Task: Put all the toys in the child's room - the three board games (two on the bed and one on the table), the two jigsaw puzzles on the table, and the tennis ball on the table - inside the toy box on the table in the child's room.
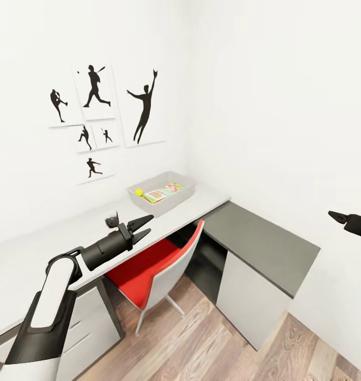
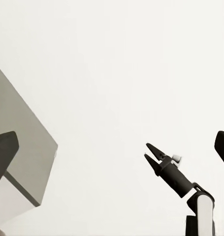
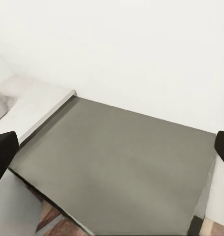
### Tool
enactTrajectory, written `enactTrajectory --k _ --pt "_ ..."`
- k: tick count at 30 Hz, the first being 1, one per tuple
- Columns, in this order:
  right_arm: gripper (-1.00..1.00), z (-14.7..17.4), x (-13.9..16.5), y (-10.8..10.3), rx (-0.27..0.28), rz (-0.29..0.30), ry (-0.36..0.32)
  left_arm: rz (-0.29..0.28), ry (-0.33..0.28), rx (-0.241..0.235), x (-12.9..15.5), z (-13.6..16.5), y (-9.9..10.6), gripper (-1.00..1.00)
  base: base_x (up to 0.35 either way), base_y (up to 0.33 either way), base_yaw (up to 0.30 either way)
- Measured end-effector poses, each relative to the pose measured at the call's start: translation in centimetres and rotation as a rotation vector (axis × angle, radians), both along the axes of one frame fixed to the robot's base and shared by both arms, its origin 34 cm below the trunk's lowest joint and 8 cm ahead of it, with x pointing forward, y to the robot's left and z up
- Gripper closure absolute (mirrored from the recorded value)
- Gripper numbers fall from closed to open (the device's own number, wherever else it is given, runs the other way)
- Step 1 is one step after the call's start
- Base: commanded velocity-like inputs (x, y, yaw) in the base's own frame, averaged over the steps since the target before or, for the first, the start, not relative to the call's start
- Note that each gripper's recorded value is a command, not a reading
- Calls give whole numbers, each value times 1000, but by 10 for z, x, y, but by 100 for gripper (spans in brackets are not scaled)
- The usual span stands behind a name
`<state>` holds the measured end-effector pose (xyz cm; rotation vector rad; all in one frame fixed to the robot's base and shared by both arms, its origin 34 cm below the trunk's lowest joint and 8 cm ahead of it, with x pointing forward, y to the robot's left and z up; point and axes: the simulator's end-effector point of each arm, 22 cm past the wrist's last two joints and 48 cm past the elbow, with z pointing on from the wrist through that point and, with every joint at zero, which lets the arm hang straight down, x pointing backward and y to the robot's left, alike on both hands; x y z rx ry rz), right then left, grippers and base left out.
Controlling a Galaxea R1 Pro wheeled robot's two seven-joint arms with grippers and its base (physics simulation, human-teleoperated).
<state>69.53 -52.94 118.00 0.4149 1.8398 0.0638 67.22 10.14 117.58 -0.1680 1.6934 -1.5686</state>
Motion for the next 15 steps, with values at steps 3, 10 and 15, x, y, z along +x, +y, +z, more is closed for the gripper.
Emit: enactTrajectory --k 3,10,15 --pt "-100 2 -1 0 0 1 -4 -1 -4 -1 -1 2 0 -100 -69 275 -200" --pt "-100 8 -3 0 0 1 -14 -1 -16 -4 -4 8 0 -100 -10 289 -199" --pt "-100 12 -5 0 0 1 -20 -1 -24 -6 -5 12 -1 -100 13 121 -199"
